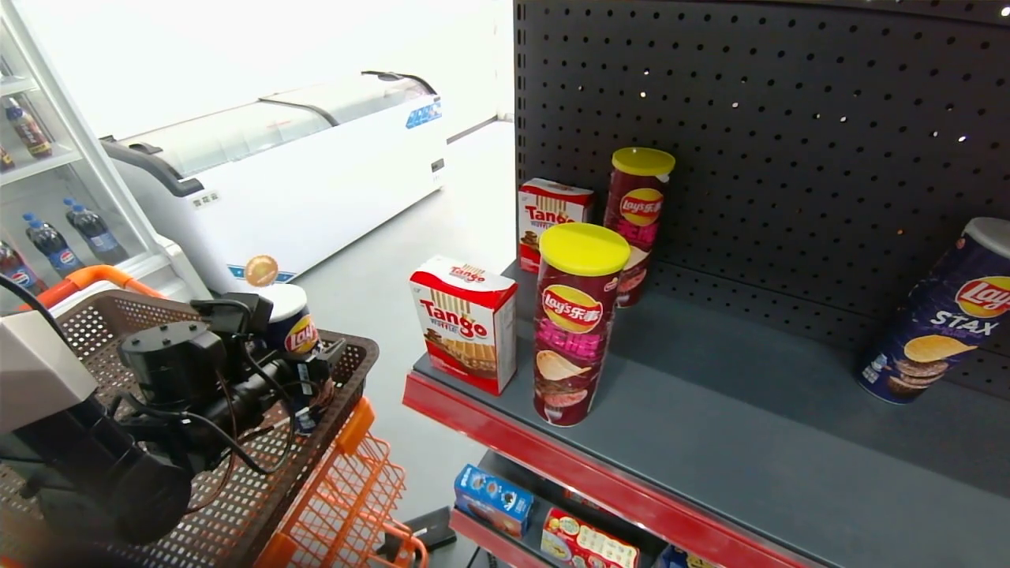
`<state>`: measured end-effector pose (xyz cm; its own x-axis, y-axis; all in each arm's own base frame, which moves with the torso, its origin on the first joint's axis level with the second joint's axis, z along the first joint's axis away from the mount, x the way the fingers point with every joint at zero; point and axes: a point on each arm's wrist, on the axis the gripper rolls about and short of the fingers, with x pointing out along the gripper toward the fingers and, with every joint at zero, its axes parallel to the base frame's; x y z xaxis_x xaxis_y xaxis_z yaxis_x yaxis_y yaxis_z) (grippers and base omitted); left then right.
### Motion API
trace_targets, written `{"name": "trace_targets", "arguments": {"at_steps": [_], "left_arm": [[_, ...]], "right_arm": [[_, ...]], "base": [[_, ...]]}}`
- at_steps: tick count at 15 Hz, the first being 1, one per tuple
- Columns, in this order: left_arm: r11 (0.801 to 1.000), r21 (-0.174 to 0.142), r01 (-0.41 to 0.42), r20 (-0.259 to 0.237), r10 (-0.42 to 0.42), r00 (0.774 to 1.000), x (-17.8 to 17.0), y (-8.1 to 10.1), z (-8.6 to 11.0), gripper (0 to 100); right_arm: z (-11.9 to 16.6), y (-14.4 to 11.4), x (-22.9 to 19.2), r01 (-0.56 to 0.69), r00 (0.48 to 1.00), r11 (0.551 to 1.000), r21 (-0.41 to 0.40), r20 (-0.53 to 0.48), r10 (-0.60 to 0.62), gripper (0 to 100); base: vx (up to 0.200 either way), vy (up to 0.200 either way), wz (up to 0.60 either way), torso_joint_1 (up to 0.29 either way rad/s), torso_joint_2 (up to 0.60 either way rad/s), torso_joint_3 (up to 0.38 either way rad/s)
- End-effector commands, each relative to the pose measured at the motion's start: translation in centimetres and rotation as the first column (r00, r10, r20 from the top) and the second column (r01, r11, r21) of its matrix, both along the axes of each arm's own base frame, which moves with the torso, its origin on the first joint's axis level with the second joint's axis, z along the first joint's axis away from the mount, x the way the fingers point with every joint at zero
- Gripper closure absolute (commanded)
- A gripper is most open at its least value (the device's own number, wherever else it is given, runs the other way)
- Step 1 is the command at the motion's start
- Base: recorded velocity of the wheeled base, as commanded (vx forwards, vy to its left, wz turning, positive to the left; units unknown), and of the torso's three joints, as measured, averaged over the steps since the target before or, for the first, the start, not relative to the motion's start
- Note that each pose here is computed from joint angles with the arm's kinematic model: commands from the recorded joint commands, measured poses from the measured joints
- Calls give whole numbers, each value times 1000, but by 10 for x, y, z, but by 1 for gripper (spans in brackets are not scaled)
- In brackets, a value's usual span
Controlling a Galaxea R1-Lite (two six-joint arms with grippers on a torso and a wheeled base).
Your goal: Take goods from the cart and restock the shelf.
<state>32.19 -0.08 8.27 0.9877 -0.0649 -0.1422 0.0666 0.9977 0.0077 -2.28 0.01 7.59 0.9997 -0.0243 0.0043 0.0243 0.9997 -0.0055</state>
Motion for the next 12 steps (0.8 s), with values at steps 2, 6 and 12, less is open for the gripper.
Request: {"name": "trace_targets", "arguments": {"at_steps": [2, 6, 12], "left_arm": [[1000, 7, 5, -1, -5, 1000, 6, -1, -3, 100], [1000, 8, 22, 21, -22, 1000, 8, -6, 1, 100], [998, 43, 34, 195, -42, 980, -4, -10, 53, 100]], "right_arm": [[0, 0, 0, 0, 1000, 1000, -1, 0, 0, 0], [0, 0, 0, 0, 1000, 1000, -1, 0, 0, 0], [0, 0, 0, -1, 1000, 1000, -1, 0, 1, 0]], "base": [[0, 0, 0, 0, 0, 0], [0, 0, 0, 0, 0, 0], [0, 0, 0, 0, 0, 0]]}}
